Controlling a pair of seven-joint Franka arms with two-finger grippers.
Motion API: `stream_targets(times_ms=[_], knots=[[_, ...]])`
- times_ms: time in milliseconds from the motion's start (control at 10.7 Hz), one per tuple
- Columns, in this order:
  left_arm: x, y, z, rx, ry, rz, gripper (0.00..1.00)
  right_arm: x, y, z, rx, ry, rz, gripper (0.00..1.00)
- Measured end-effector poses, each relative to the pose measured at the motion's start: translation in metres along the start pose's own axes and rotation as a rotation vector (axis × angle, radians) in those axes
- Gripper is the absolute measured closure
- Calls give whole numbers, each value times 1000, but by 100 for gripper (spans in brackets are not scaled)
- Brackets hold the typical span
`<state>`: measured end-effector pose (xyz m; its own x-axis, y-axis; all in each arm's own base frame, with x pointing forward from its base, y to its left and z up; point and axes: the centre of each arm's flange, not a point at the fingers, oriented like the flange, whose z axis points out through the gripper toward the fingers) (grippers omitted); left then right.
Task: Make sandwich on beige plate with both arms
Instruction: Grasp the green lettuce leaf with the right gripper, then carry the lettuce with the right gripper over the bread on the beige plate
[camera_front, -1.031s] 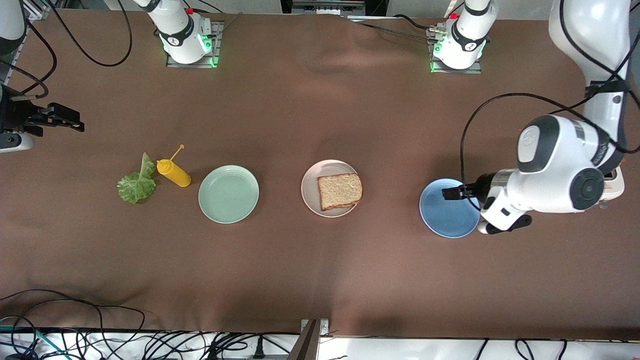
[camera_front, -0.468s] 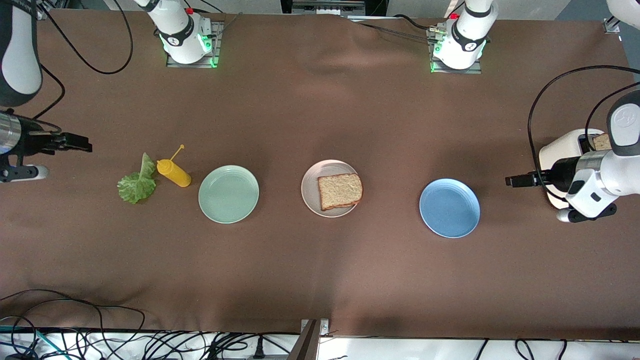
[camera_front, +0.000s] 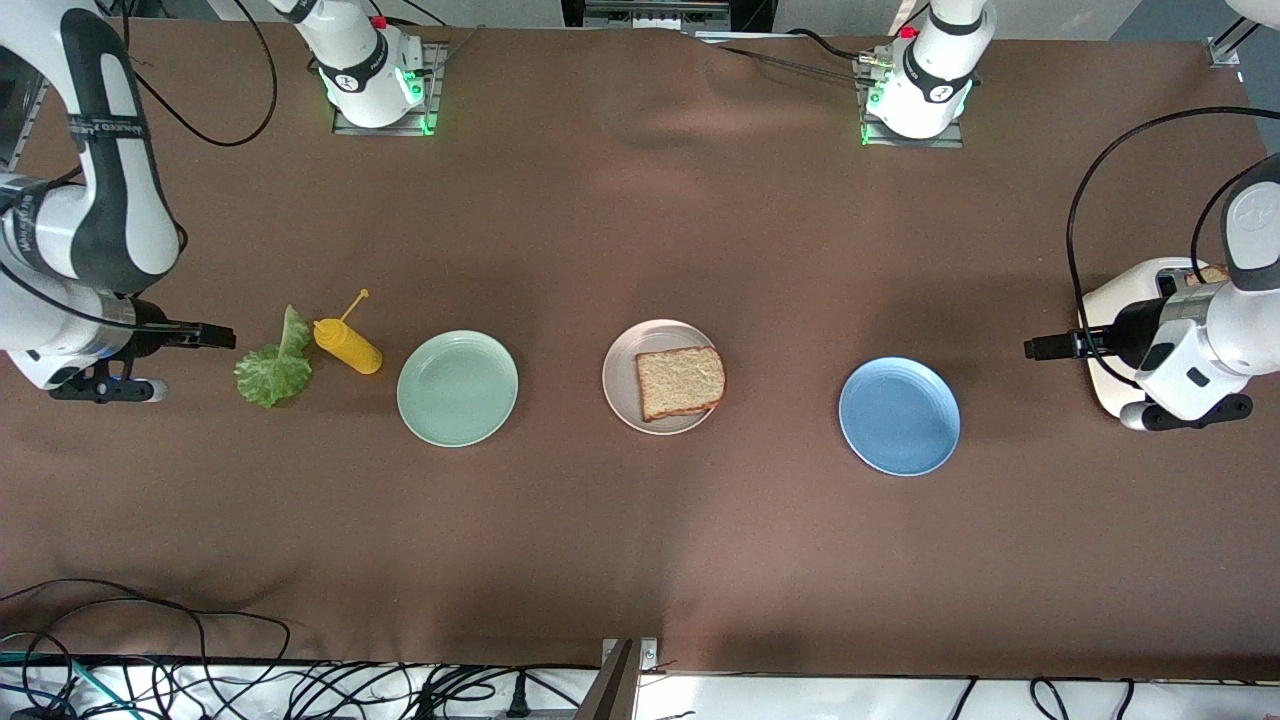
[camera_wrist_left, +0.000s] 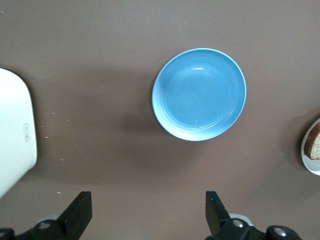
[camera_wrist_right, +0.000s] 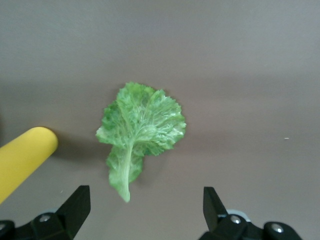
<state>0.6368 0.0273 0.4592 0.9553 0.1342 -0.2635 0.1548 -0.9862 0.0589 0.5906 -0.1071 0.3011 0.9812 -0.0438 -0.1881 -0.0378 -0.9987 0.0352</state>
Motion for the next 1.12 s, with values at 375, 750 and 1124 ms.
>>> stream_targets(times_ms=[375, 750, 1124], knots=[[-21, 34, -15, 124, 37, 2, 0, -18, -13, 85, -4, 35, 84, 0], [-23, 40, -7, 143, 29, 2, 0, -14, -36, 123, -10, 16, 80, 21], [-28, 38, -17, 143, 47, -2, 0, -8, -59, 116, -17, 39, 40, 81]])
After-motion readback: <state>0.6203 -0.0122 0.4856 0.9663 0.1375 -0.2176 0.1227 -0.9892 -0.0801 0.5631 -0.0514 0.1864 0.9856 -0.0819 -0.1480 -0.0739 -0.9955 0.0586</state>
